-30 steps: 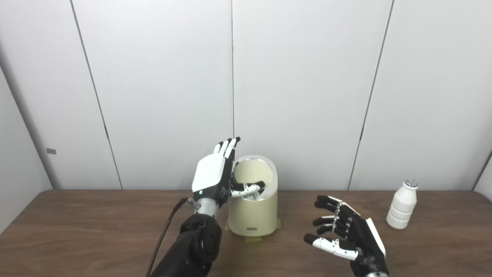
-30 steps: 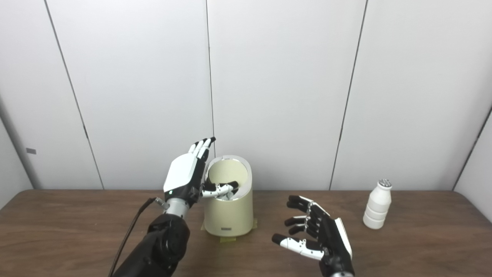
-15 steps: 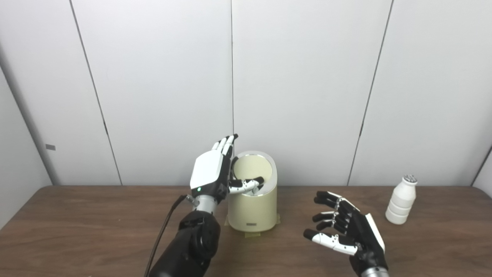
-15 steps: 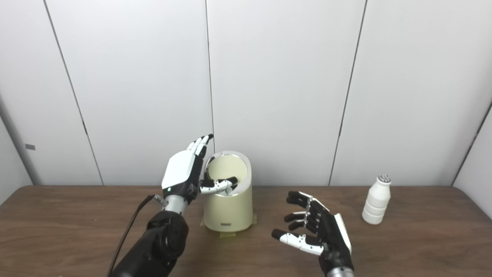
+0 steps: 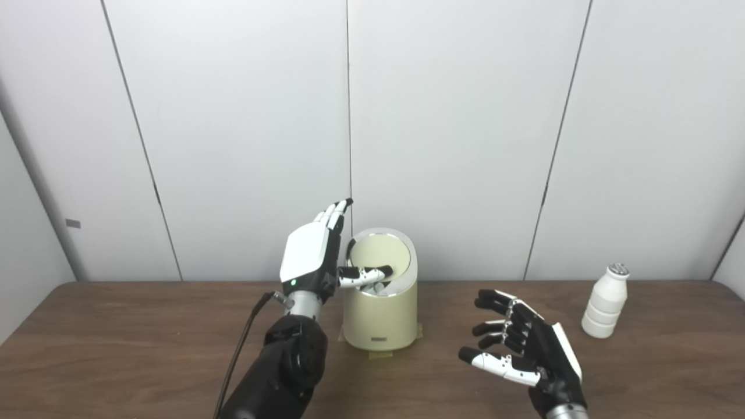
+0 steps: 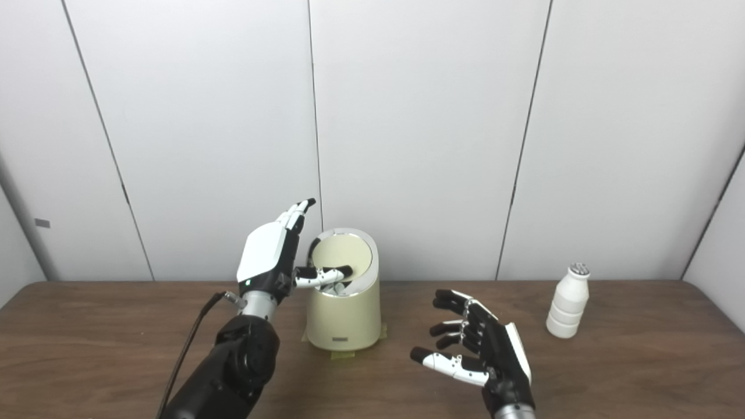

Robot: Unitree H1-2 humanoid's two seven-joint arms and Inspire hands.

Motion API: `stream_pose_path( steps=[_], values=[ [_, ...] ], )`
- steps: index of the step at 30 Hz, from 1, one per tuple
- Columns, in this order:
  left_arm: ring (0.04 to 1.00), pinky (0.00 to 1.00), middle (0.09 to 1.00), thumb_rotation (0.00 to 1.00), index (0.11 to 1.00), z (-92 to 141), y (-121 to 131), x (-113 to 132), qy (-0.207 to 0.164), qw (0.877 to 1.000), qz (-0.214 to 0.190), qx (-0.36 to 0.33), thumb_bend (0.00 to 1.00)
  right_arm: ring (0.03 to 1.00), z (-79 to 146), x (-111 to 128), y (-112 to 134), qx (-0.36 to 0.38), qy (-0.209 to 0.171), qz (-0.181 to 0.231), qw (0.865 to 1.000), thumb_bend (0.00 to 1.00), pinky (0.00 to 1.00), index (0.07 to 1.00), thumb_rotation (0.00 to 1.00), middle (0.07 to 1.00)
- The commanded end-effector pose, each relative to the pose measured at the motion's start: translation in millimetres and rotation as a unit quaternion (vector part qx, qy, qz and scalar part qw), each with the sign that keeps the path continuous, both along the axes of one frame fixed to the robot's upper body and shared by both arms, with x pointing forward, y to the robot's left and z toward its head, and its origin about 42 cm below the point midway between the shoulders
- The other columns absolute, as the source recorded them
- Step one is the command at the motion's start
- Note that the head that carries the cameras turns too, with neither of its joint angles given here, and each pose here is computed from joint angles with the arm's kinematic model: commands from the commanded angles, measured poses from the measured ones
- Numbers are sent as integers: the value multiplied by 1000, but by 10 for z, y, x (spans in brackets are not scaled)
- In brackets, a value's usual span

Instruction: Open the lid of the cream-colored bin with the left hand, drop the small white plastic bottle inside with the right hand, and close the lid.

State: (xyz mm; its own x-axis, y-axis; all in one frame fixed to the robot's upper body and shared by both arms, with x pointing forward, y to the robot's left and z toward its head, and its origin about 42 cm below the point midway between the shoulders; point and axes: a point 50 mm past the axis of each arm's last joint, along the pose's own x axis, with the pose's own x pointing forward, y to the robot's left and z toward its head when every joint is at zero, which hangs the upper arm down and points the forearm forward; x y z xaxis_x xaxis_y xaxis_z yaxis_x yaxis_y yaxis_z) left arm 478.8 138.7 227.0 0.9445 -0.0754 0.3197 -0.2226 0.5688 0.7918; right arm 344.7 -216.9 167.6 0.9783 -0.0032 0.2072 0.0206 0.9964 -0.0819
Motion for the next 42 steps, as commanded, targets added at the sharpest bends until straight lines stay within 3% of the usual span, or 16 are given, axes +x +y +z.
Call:
stream_pose_path(
  steps=[1, 15, 25, 42],
  values=[
    [948, 754, 951, 0, 962, 257, 101, 91, -40, 999, 10, 5, 730, 548, 238, 65, 50, 3, -45, 4, 999, 738, 441, 714, 93, 729],
    [946, 737, 938, 0, 942, 148, 112, 120, -17, 999, 7, 30, 743, 542, 250, 83, 58, 3, -51, 7, 999, 740, 432, 720, 92, 727],
    [940, 753, 937, 0, 929, 120, 112, 299, -22, 979, 3, 202, 733, 533, 277, 71, 95, 5, -54, 8, 998, 751, 430, 718, 79, 725],
    [942, 770, 933, 0, 935, 59, 91, 266, 1, 977, -1, 214, 748, 542, 273, 72, 63, 3, -56, 6, 998, 737, 438, 722, 67, 724]
  ],
)
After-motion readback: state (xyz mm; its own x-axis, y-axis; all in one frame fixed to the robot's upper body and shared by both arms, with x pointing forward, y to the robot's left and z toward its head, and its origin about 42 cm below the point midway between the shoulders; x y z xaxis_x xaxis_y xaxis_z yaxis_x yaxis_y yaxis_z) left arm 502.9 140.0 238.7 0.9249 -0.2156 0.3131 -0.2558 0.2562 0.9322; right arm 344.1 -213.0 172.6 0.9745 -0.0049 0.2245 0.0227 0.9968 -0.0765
